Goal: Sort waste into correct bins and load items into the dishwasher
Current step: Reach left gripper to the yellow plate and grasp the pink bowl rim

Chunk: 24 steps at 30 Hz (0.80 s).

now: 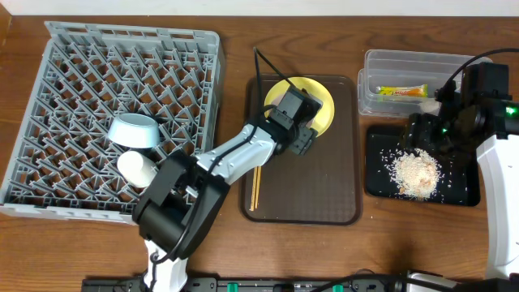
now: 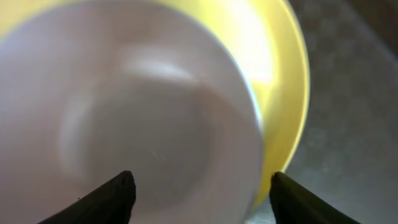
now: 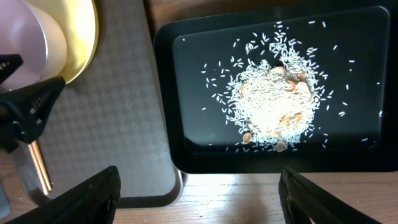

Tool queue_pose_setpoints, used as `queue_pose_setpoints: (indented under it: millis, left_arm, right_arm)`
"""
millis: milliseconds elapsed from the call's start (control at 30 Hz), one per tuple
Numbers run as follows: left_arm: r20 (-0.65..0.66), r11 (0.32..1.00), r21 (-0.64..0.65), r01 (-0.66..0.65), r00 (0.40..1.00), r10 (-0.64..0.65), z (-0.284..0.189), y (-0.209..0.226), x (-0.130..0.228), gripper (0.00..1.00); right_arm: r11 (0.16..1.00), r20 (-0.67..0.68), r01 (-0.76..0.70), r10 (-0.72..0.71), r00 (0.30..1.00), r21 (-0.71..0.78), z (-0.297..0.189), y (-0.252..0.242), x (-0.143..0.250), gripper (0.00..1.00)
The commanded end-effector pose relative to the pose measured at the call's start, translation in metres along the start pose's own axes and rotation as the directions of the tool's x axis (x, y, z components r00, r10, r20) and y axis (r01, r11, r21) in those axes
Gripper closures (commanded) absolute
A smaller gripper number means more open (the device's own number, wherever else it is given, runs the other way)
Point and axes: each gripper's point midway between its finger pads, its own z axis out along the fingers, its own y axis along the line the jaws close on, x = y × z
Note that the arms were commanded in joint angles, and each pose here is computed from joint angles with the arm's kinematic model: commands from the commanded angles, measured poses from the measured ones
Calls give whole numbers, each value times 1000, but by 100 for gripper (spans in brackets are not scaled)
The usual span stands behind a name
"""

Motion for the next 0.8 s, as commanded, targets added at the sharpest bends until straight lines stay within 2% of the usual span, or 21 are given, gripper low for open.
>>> queue_pose_setpoints:
  millis: [0, 67, 200, 300, 467, 767]
  left_arm:
    - [-1, 1000, -20, -5, 1000, 5, 5, 4, -2, 39]
    - [14, 1000, -21, -5, 1000, 6, 4, 4, -6, 51]
    - [40, 1000, -20, -5, 999, 6, 1, 4, -13, 64]
    - [66, 1000, -20, -5, 998, 6, -7, 3, -21, 71]
    - [86, 1000, -11, -5, 996, 6, -17, 2, -28, 92]
    - [99, 1000, 26, -5, 995, 2, -32, -5, -33, 92]
  right_arm:
    - [1000, 25, -23, 23, 999, 5, -7, -3, -2, 20]
    - [1000, 25, -22, 22, 999, 5, -7, -3, -2, 20]
    - [1000, 25, -22, 22, 999, 5, -7, -3, -3, 20]
    - [1000, 25, -22, 22, 999, 5, -7, -3, -3, 20]
    - [1000, 25, -22, 22, 999, 5, -7, -3, -2, 20]
    - [1000, 25, -22, 22, 999, 5, -7, -3, -2, 20]
